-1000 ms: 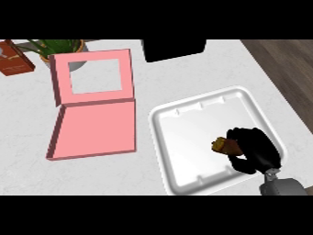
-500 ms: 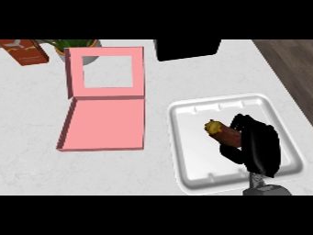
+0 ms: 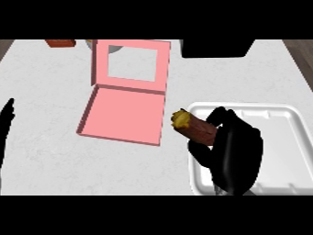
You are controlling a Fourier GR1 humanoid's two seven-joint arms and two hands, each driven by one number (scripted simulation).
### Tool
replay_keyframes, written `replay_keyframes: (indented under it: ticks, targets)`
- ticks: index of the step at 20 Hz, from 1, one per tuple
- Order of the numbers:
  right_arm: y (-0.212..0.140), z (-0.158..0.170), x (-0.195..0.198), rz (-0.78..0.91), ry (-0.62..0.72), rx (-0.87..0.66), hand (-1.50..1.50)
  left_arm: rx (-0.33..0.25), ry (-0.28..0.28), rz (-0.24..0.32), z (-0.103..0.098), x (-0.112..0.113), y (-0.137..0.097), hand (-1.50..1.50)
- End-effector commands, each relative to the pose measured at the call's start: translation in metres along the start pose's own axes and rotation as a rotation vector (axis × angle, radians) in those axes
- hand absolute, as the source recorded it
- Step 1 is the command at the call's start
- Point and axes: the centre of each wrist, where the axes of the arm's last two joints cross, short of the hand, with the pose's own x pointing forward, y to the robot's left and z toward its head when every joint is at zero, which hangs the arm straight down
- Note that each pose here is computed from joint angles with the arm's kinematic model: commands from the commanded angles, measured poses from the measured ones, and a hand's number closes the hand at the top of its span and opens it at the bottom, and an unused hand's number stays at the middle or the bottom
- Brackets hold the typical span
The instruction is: Pick the sweet potato from the tray and place it in the cardboard box
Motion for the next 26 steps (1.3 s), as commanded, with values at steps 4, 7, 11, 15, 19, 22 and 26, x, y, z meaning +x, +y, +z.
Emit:
replay_keyframes:
  ticks: [4,7,11,15,19,22,26]
  targets:
    - [-0.027,0.004,0.066,-0.094,0.157,-0.086,1.5,-0.052,-0.06,-0.001,-0.01,0.023,-0.006,0.0]
    - [-0.022,-0.018,0.079,-0.151,0.198,-0.089,1.5,-0.069,-0.083,0.013,-0.018,0.027,-0.019,0.0]
    - [-0.018,-0.042,0.094,-0.178,0.237,-0.06,1.5,-0.089,-0.104,0.006,-0.023,0.045,-0.029,0.0]
    - [-0.01,-0.073,0.102,-0.195,0.284,-0.022,1.5,-0.096,-0.107,0.018,-0.018,0.04,-0.034,0.0]
    - [0.005,-0.106,0.106,-0.175,0.313,-0.002,1.5,-0.081,-0.112,0.003,-0.027,0.05,-0.03,0.0]
    - [0.021,-0.117,0.108,-0.123,0.348,0.008,1.5,-0.094,-0.103,0.011,-0.022,0.045,-0.038,0.0]
    - [0.035,-0.134,0.092,-0.194,0.464,0.037,-1.5,-0.092,-0.113,0.008,-0.025,0.046,-0.036,0.0]
